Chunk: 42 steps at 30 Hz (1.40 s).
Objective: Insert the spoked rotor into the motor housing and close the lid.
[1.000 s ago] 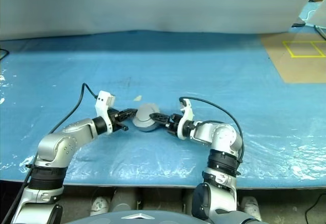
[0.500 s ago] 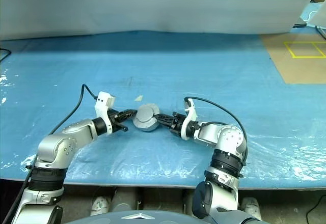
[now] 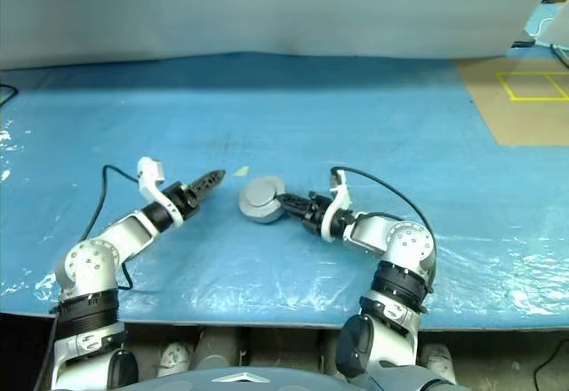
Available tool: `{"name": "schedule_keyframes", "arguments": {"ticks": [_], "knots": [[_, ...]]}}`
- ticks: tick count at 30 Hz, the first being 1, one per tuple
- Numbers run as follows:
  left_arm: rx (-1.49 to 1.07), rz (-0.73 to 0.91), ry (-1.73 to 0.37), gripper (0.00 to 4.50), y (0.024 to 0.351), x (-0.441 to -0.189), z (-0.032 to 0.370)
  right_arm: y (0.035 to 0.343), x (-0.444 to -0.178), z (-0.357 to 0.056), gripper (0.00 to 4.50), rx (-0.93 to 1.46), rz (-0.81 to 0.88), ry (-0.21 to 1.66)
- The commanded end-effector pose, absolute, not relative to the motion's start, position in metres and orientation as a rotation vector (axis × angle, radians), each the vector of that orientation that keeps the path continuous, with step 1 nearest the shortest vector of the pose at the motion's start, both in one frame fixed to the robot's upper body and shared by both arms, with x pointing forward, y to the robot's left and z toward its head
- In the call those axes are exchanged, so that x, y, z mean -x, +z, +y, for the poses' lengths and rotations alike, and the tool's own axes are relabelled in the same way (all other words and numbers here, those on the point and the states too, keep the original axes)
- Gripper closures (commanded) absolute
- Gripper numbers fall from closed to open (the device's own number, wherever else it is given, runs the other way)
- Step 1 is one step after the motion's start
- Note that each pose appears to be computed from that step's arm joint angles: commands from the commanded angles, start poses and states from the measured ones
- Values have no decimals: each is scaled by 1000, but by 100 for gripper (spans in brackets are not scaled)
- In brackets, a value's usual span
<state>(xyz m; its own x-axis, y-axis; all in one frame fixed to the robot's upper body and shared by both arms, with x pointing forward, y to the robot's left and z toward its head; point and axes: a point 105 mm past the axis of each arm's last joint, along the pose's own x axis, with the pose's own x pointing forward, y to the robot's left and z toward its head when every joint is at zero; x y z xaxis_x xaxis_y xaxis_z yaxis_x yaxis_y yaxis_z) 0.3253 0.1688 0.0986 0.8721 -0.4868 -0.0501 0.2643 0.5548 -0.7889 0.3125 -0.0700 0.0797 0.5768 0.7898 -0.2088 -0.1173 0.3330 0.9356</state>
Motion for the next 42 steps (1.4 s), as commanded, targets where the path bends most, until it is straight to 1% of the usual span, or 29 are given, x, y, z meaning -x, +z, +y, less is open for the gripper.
{"name": "schedule_keyframes", "arguments": {"ticks": [1,3,7,9,14,21,28,31,36,39,42], "knots": [[1107,192,-434,0,104,-316,180,115,-331,-55,337,-1160,622,742],[1191,178,-443,0,104,-311,179,122,-338,-57,337,-1167,598,739],[1390,192,-496,0,97,-298,162,138,-353,-52,337,-1185,556,748],[1469,208,-507,0,94,-296,155,145,-357,-44,337,-1183,549,768],[1546,223,-536,0,98,-300,140,167,-360,-24,337,-1174,524,824],[1607,243,-584,0,96,-307,123,190,-349,2,337,-1137,527,945],[1627,219,-634,0,102,-309,111,199,-331,17,337,-1107,550,1033],[1645,160,-673,0,115,-314,111,199,-324,21,337,-1095,566,1059],[1642,171,-686,0,118,-319,106,197,-316,24,337,-1088,586,1078],[1643,125,-716,0,134,-325,107,196,-311,25,337,-1093,599,1085],[1642,83,-771,0,151,-325,105,194,-310,26,337,-1098,610,1075]]}}
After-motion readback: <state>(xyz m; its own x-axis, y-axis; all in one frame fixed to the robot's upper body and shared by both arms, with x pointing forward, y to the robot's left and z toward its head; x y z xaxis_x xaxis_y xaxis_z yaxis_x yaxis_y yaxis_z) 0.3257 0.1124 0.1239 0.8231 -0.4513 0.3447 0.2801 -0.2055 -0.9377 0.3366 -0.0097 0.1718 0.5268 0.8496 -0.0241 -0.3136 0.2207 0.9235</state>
